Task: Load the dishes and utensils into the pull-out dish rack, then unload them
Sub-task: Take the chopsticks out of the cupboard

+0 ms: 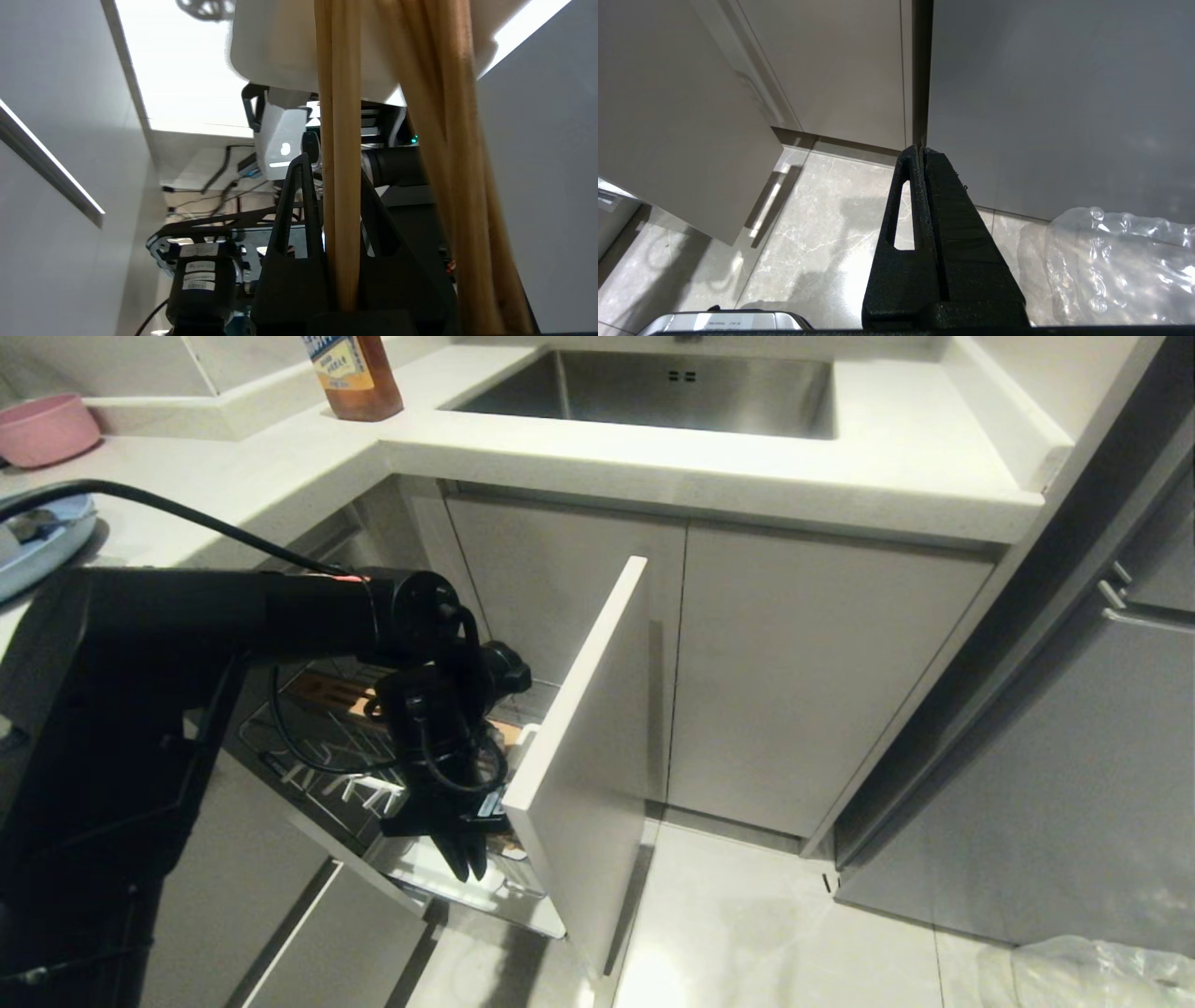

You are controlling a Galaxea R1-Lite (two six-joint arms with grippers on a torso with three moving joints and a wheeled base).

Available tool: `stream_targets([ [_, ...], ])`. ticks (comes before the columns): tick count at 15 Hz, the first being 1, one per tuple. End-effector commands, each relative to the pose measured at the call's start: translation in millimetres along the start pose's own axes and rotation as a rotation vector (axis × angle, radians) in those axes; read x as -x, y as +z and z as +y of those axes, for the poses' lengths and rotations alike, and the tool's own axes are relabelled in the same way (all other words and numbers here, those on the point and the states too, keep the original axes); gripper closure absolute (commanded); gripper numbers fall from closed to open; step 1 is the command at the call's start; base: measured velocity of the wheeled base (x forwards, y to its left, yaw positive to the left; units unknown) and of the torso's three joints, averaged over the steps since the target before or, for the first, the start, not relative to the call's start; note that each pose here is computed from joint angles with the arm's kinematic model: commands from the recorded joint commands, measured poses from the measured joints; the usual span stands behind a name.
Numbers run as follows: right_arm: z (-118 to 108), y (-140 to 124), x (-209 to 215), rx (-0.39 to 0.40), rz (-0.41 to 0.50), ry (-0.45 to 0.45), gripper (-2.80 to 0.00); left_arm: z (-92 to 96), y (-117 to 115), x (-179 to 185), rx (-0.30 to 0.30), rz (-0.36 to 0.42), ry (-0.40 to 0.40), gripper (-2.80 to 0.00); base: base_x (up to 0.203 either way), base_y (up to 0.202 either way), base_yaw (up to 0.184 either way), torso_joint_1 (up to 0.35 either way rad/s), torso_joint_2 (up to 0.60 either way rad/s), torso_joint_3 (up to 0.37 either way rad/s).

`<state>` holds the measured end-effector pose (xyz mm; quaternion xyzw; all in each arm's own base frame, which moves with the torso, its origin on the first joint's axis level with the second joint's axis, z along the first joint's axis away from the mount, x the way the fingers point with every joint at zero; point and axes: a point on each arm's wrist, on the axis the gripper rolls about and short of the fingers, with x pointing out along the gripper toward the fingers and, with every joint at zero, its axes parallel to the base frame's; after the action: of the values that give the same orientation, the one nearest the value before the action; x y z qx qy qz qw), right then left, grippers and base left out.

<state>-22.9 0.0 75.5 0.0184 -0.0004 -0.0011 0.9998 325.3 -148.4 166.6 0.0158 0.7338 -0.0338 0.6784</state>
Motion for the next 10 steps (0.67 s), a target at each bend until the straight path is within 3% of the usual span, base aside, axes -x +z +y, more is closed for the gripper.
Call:
stream_targets([
  [1, 0, 0, 0, 0.000, 0.001, 0.001, 0.00, -0.6, -8, 10, -0.007, -0.011, -0.016, 0.00, 0.000, 0.000, 0.000, 0.000, 0.00, 0.000],
  [5, 0, 0, 0, 0.000, 0.001, 0.001, 0.00, 0.1, -35, 42, -0.029, -0.061, -0.042, 0.00, 0.000, 0.000, 0.000, 0.000, 0.00, 0.000],
  [10, 0, 0, 0, 0.000, 0.001, 0.001, 0.00, -0.8, -64, 72, -0.010, -0.143, -0.072, 0.00, 0.000, 0.000, 0.000, 0.000, 0.00, 0.000],
])
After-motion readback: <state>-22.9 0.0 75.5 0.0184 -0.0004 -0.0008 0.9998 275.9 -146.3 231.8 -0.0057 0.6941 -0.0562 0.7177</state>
